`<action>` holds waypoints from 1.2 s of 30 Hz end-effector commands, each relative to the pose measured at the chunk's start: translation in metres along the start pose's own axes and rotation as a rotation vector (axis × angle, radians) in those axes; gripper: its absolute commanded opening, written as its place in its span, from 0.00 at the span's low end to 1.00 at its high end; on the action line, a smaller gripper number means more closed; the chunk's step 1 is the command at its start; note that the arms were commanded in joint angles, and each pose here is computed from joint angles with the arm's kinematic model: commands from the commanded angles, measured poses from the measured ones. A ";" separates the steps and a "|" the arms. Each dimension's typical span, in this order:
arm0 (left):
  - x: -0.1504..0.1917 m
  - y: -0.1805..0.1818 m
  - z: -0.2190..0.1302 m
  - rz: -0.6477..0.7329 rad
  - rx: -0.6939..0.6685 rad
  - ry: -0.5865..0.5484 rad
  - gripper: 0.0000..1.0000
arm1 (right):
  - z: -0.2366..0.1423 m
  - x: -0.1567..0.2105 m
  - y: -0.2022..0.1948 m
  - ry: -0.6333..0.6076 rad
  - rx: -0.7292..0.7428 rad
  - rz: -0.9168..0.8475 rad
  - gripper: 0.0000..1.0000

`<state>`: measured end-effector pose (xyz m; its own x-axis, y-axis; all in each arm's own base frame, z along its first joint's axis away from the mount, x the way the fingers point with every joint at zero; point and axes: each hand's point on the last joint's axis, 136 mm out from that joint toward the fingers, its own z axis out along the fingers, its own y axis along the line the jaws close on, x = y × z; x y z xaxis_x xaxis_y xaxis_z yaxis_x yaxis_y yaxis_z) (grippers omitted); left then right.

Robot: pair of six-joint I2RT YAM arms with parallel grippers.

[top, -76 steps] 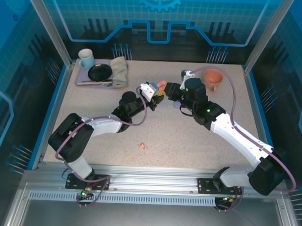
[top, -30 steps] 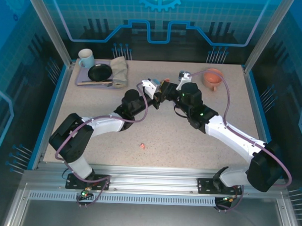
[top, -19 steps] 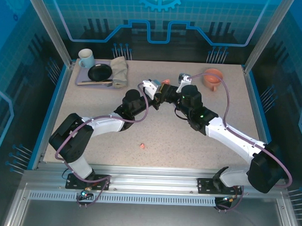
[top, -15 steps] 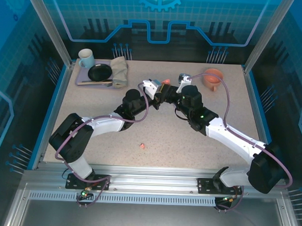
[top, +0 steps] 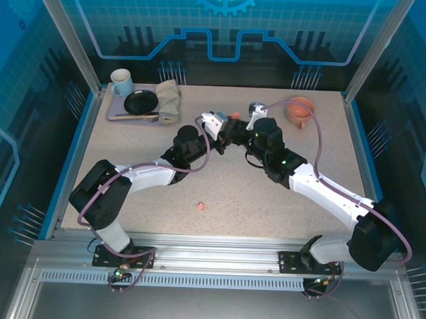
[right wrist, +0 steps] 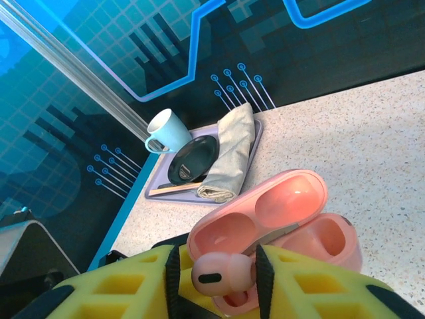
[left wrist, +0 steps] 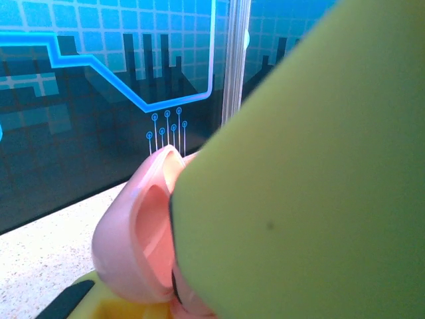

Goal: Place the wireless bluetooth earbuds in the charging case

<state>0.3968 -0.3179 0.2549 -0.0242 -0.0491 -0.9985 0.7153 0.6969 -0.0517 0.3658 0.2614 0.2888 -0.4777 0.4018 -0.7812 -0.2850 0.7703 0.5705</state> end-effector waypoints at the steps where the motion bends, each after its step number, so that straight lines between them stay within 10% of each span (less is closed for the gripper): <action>1: -0.033 -0.004 -0.004 0.027 0.000 -0.101 0.00 | 0.001 0.008 0.007 0.057 -0.004 0.021 0.38; 23: -0.020 -0.010 -0.018 0.032 0.027 -0.085 0.00 | -0.012 -0.028 -0.003 0.013 -0.015 0.181 0.65; 36: 0.001 -0.012 -0.042 -0.005 0.120 -0.027 0.00 | -0.058 0.002 0.013 0.235 -0.095 0.296 0.70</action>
<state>0.3676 -0.2988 0.2415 -0.0304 -0.0358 -0.9989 0.7608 0.6474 -0.0464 0.3279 0.2400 0.3125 -0.6612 0.4712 -0.5837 -0.2059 0.6343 0.7452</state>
